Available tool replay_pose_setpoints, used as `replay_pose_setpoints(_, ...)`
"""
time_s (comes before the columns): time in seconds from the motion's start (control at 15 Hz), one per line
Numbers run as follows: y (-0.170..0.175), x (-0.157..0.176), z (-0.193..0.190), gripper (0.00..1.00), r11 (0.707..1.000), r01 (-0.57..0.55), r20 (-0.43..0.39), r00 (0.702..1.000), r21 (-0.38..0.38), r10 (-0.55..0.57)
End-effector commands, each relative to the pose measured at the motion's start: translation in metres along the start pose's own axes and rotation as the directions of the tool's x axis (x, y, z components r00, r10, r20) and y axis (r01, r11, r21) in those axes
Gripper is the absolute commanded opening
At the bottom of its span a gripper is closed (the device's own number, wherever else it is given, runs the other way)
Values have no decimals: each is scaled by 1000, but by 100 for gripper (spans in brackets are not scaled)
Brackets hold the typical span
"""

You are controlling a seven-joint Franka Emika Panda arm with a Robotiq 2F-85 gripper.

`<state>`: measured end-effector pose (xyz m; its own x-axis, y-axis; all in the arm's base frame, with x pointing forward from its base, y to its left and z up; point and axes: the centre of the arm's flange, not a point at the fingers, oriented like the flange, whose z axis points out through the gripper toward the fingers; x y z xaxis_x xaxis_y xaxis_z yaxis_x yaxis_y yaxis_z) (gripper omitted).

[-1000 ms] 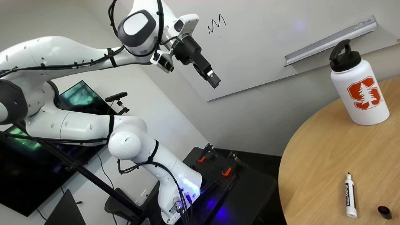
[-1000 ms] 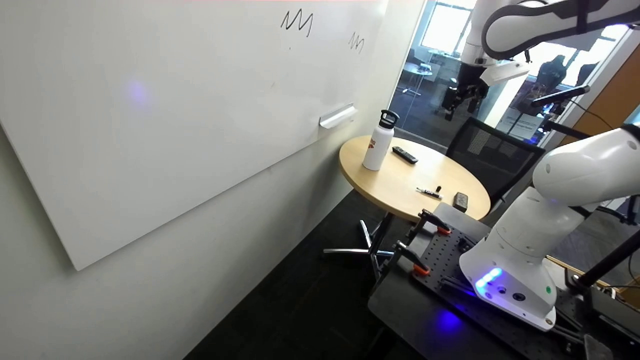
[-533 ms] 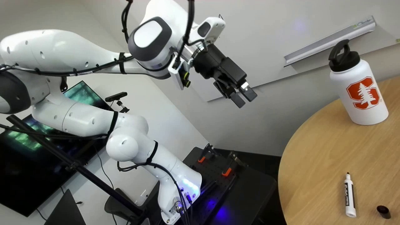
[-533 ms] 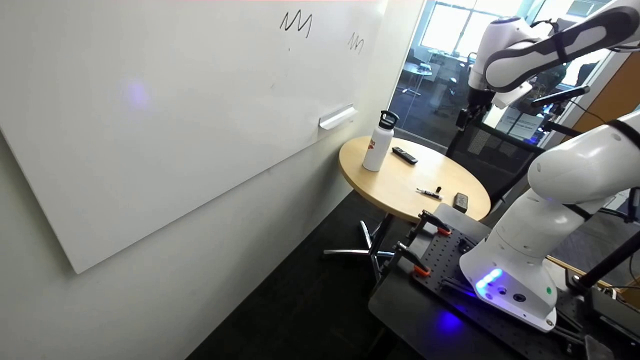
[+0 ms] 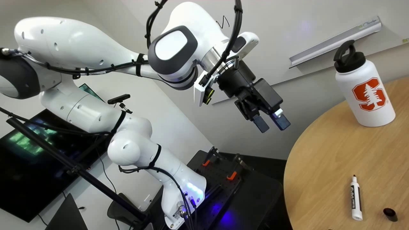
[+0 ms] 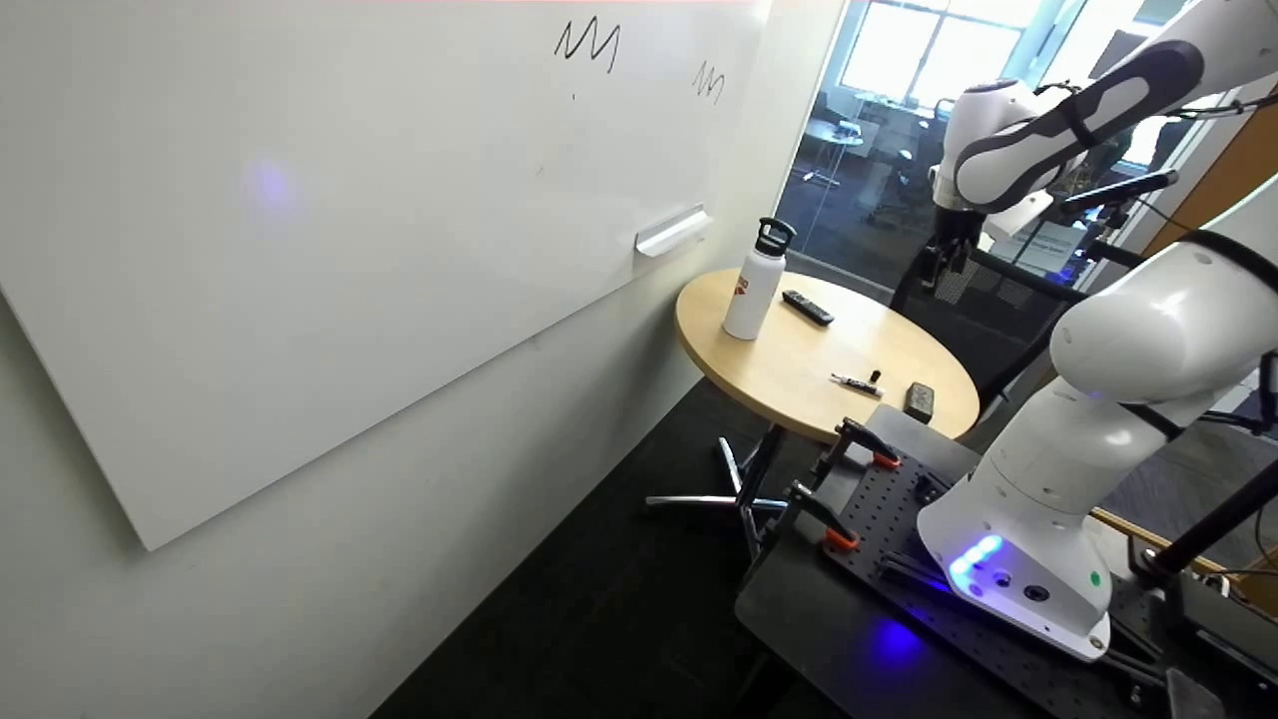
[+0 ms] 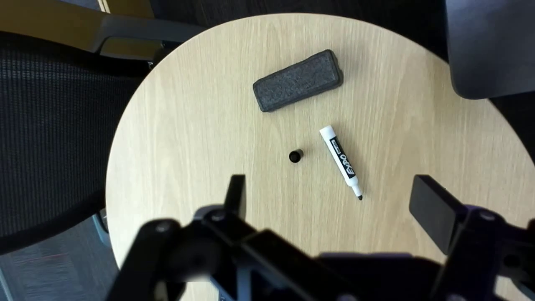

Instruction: Write on the white board.

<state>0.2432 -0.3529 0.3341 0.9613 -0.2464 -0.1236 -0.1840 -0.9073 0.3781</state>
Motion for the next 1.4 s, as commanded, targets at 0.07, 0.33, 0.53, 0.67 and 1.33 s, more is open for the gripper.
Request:
replay_pose_setpoints(0.07,8,14,14,100,999,43,-4,999,-14,-43)
replay_pose_setpoints(0.33,27,36,57,100,972,234,-81,969,-9,-234)
replay_pose_setpoints(0.53,28,51,93,100,923,384,-152,913,12,-378)
replay_pose_setpoints(0.67,19,58,116,100,886,458,-176,881,77,-440)
replay_pose_setpoints(1.33,-7,67,146,100,831,545,-147,836,107,-529)
